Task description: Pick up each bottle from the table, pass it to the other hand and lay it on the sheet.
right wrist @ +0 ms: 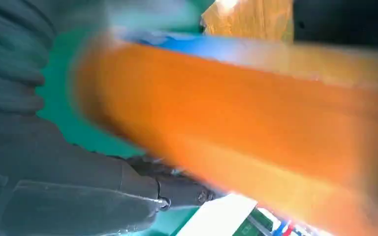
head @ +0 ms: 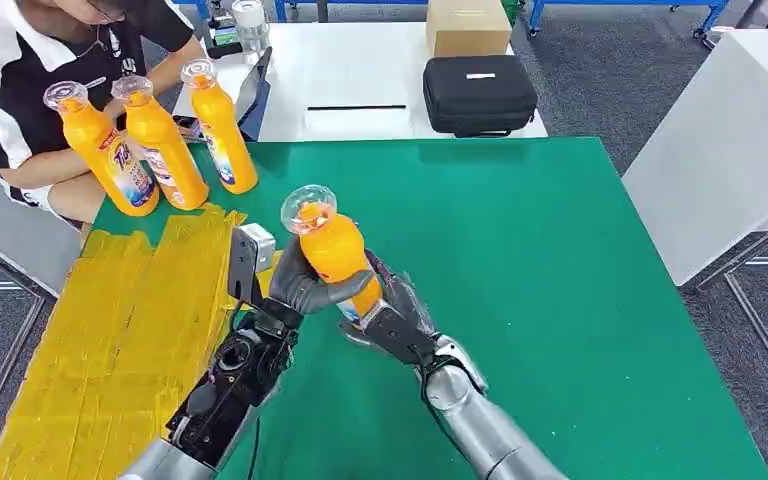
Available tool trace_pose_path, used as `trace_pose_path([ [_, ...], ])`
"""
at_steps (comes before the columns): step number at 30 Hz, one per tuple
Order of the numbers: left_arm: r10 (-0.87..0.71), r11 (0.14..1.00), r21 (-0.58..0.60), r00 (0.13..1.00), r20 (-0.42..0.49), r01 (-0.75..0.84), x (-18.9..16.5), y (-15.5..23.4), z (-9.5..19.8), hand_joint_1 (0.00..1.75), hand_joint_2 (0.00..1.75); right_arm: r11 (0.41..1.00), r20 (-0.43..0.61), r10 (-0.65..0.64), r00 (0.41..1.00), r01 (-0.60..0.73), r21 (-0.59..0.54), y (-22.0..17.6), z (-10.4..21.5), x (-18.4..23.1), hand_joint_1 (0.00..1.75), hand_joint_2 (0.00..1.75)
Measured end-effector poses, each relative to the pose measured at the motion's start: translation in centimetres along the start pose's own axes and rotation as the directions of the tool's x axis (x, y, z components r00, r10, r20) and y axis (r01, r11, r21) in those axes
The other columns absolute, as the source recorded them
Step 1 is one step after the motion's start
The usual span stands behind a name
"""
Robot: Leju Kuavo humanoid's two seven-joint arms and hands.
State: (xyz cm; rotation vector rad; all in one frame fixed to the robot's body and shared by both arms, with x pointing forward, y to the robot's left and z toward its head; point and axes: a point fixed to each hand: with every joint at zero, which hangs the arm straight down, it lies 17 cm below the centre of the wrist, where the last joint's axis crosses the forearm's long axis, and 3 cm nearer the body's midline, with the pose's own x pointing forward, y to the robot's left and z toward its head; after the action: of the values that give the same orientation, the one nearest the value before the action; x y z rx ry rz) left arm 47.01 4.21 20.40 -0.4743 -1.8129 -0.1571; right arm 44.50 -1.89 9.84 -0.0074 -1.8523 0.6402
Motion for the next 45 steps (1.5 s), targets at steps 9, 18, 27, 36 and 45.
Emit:
trace_pose_path([
  [9,-0.344,0.924,0.205,0.936,0.078,0.323,2.0,5.1,-0.1,1.75,1.75,0.994,0.058,-0.051,0.997,0.056,-0.096,-3.3,1.2,2.1,0.00,1.75],
  [18,-0.402,0.895,0.245,0.912,0.083,0.373,2.6,6.0,0.0,1.75,1.75,0.989,0.084,-0.050,0.995,0.061,-0.135,-4.8,1.5,3.0,0.00,0.00],
  [27,-0.687,0.692,0.362,0.724,0.064,0.624,4.2,9.7,1.5,1.75,1.75,0.950,0.101,-0.127,0.987,0.151,-0.275,-9.6,4.2,4.1,0.00,0.00],
  [36,-0.974,-0.226,0.115,-0.221,-0.058,0.967,-0.6,10.5,2.3,1.75,1.75,0.914,0.110,-0.279,0.954,0.299,-0.275,-11.7,5.8,5.3,0.00,1.75],
  [45,-0.947,-0.243,-0.078,-0.254,-0.198,0.967,-5.4,15.3,3.3,1.75,1.75,0.930,0.134,-0.224,0.965,0.253,-0.267,-12.5,5.7,7.6,0.00,1.75],
])
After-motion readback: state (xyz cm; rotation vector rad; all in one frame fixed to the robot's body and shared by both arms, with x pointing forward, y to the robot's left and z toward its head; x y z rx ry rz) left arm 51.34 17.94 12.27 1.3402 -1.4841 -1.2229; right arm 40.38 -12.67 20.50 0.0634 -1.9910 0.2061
